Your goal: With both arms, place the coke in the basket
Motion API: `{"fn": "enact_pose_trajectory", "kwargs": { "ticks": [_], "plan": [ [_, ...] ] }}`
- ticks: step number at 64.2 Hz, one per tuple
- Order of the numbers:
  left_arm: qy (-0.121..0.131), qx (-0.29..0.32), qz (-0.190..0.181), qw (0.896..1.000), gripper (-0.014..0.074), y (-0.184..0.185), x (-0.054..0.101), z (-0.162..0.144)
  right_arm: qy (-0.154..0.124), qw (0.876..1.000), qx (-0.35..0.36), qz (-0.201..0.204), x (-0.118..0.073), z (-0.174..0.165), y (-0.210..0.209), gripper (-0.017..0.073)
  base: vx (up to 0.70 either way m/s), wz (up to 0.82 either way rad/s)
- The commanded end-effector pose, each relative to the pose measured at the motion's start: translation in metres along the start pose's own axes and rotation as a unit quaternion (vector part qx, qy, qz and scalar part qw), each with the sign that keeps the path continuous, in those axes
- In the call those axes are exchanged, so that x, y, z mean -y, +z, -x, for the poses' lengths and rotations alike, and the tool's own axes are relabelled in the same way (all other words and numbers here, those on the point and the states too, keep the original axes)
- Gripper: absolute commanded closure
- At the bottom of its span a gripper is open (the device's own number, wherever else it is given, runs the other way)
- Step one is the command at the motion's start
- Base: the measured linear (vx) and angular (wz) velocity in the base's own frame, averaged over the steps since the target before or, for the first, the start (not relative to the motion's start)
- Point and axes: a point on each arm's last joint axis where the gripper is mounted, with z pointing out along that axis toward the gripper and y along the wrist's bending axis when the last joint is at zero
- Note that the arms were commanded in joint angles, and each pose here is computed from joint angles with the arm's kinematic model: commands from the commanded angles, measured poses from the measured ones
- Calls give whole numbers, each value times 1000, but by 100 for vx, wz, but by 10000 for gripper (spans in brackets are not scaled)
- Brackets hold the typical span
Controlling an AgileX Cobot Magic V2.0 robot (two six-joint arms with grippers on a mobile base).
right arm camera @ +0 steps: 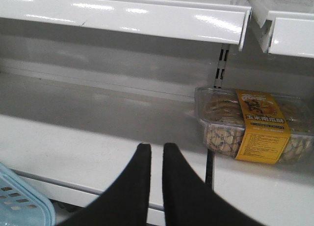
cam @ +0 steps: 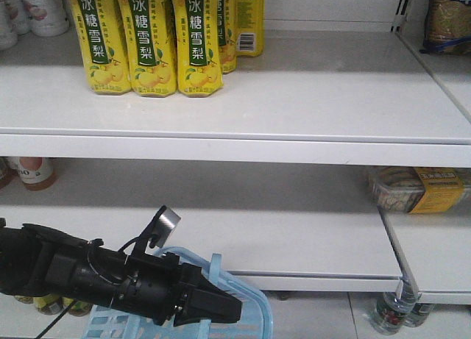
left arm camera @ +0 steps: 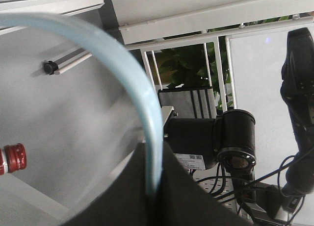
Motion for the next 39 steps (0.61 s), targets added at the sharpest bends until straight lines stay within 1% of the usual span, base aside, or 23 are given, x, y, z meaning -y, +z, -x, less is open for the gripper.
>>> {"fn": "enact_pose_trajectory", "kwargs": {
  "ticks": [1, 39],
  "plan": [
    [12, 28, -88, 996, 600, -6, 32, 7, 0, 999, 44, 2, 0, 15, -2, 570, 0, 0],
    [12, 28, -88, 996, 600, -6, 32, 7, 0, 999, 40, 1, 0, 14, -2, 569, 0, 0]
  ]
}}
